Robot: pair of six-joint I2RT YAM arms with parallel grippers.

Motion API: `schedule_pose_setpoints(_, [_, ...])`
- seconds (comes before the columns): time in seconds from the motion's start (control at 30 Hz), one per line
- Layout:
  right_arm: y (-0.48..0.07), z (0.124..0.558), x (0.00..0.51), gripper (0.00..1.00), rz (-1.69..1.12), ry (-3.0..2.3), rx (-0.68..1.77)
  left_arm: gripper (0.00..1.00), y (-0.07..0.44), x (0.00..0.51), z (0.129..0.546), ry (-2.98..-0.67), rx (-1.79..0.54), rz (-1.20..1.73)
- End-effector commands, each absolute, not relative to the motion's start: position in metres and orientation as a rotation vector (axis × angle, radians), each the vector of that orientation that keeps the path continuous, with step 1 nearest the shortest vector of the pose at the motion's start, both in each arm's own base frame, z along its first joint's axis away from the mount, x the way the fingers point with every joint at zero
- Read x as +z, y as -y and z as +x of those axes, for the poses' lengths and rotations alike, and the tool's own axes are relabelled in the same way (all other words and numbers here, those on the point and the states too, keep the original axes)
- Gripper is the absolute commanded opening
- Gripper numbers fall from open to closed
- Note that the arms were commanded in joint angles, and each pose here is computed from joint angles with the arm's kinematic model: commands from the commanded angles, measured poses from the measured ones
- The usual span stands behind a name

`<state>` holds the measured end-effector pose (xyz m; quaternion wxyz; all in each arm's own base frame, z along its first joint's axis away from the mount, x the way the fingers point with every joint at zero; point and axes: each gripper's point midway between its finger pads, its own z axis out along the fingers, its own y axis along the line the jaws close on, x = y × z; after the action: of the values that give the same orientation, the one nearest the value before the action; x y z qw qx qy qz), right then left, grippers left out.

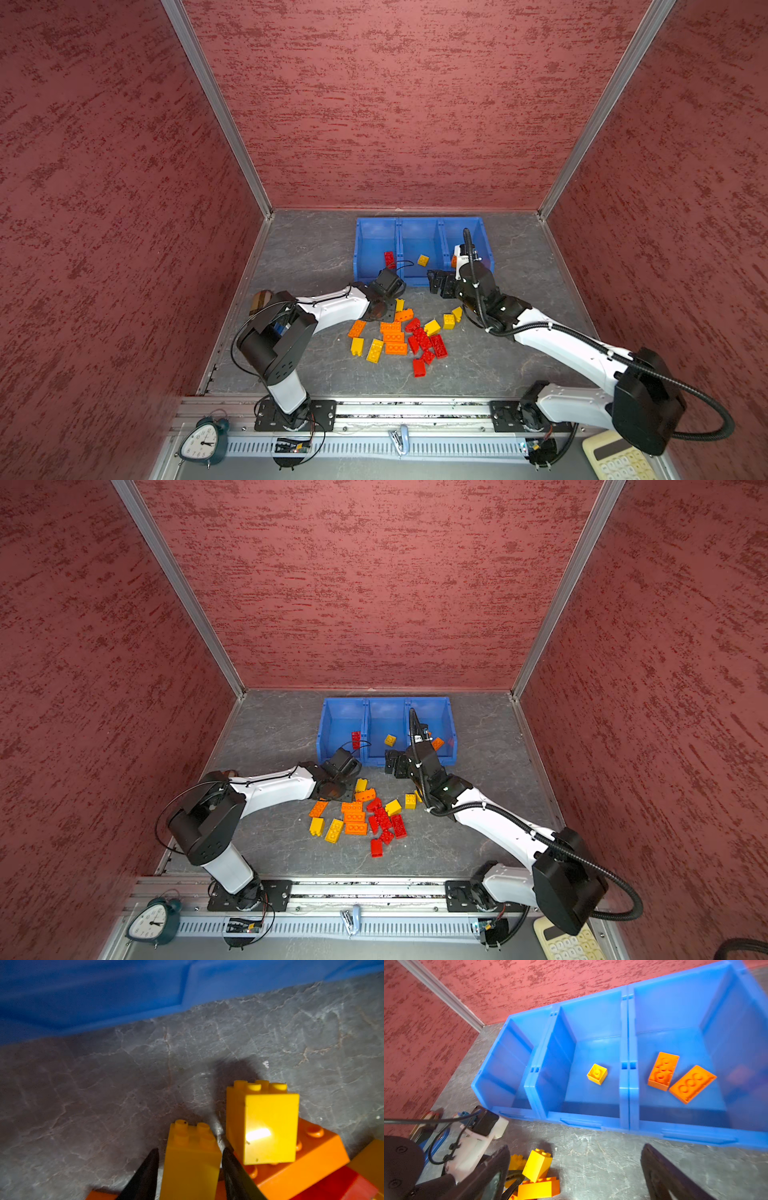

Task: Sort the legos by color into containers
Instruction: 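Grasp a yellow brick with the left gripper while the right gripper returns, then drop the yellow brick into the middle compartment while the right gripper lowers to the pile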

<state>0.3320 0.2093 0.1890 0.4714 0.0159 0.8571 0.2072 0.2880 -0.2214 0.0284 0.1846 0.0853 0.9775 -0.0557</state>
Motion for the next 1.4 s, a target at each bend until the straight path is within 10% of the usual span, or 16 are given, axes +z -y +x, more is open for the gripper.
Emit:
schedule_pose_setpoints(0.0, [-0.196,0.337,0.204,0.99,0.125,-2.019,0.494,0.45,0.225,0.028,0.291,-2.731,-0.137,0.242])
schedule_pose_setpoints(0.7, [-0.184,0.333,0.191,0.99,0.194,-2.034,0.458,0.21,0.238,0.112,0.31,-2.39,0.033,0.21])
schedule_pose_setpoints(1.37, [-0.162,0.313,0.178,0.99,0.241,-2.123,0.372,0.24,0.369,0.156,0.441,-2.211,-0.232,0.169])
